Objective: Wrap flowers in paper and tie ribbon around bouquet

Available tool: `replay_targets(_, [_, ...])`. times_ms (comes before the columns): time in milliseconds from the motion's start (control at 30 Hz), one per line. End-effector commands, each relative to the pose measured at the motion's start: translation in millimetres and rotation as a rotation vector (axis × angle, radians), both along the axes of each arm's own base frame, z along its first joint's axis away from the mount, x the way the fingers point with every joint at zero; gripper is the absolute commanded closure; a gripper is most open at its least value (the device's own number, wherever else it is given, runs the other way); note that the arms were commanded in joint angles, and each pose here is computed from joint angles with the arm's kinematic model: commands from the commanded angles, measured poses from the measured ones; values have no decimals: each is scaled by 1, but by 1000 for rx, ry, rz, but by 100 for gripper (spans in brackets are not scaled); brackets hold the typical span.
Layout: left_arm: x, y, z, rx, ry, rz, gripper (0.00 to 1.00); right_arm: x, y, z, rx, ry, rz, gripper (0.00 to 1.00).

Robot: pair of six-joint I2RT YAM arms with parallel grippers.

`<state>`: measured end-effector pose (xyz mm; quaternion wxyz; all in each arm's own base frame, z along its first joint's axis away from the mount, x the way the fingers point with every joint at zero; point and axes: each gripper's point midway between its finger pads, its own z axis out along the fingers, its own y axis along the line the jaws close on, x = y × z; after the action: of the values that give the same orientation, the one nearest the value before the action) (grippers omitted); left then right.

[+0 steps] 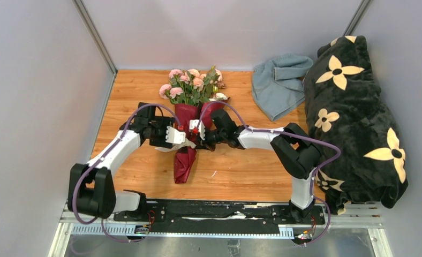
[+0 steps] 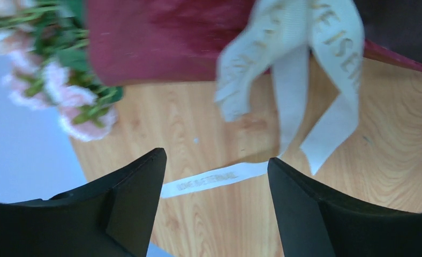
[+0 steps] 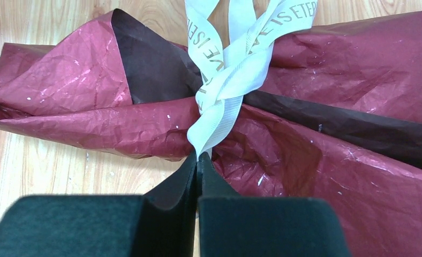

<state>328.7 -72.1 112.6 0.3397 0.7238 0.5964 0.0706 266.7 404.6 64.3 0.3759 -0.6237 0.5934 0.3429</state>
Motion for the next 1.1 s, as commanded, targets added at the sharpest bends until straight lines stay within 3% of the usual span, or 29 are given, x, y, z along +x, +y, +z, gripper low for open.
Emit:
replay_targets(0, [-4,3,-45,136,46,-117,22,-12,8,24,60,10,28,100])
replay_targets(200, [37,-10,-47,77,-49,-53,16,-15,8,26,86,27,19,100])
replay_targets(333, [30,-12,-72,88,-29,-93,19,-16,9,25,94,52,8,100])
replay_targets(400, [29,-14,-80,100,-51,-128,39,-17,9,24,93,60,4,100])
replay_targets(500, [45,-22,-69,53,-130,-113,95,-19,6,20,80,75,1,100])
replay_targets(533, [52,-24,-61,30,-165,-101,100,-21,5,17,71,84,-1,100])
replay_targets(733, [92,-42,-2,-155,-323,-13,100,-38,-15,-4,5,189,-57,100])
replay_targets(833, [93,-44,-14,-126,-312,-55,100,-55,-29,-27,-36,299,-106,100])
replay_targets(1067, [81,-53,-44,-100,-246,-125,100,-62,-35,-40,-58,343,-139,100])
